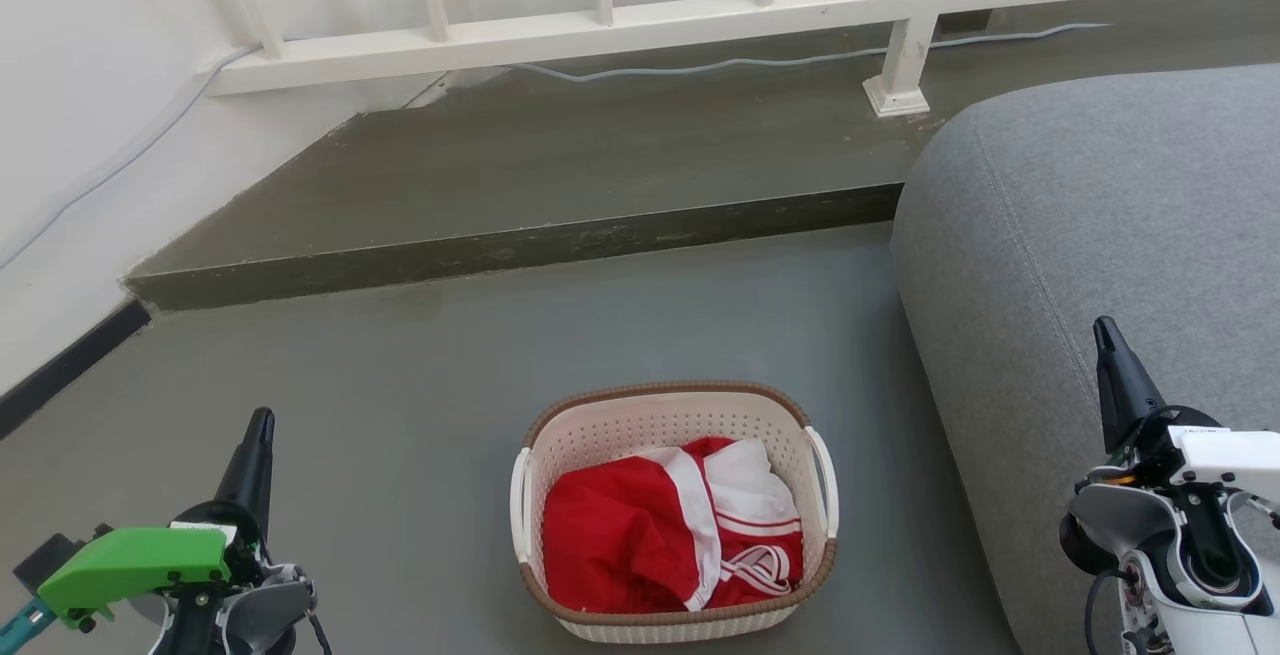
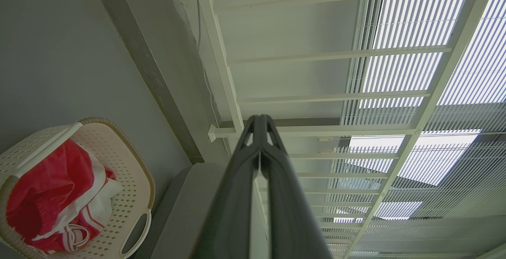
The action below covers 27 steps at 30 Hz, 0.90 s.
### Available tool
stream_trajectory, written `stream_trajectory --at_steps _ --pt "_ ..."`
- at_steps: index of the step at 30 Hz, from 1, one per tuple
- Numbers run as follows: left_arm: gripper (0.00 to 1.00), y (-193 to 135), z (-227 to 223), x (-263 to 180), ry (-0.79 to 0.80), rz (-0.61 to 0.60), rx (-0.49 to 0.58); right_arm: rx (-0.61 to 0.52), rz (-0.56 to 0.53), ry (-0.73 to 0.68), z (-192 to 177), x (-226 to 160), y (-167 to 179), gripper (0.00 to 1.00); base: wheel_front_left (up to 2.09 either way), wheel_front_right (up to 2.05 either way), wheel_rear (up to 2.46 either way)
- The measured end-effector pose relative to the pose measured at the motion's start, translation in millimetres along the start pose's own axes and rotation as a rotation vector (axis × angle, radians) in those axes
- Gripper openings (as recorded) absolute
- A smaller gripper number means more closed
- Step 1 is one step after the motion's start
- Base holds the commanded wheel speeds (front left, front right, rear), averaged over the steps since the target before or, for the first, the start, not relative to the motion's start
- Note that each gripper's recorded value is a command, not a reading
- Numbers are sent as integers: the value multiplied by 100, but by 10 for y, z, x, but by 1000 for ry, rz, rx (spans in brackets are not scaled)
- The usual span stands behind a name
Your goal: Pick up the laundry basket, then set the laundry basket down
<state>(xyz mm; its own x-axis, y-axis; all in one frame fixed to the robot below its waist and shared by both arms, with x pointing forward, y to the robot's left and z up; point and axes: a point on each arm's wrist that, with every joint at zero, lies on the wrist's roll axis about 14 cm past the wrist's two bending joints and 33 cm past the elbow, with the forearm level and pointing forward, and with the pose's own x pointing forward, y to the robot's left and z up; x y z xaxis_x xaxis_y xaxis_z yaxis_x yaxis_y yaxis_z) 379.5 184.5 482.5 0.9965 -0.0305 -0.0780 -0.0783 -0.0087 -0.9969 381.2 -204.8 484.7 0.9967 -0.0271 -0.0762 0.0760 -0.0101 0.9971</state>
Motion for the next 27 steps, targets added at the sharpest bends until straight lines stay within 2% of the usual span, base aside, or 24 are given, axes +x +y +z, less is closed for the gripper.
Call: stream_trajectory --at_steps 27 --pt "0 -1 1 0 0 0 0 1 2 1 -3 1 6 0 0 0 0"
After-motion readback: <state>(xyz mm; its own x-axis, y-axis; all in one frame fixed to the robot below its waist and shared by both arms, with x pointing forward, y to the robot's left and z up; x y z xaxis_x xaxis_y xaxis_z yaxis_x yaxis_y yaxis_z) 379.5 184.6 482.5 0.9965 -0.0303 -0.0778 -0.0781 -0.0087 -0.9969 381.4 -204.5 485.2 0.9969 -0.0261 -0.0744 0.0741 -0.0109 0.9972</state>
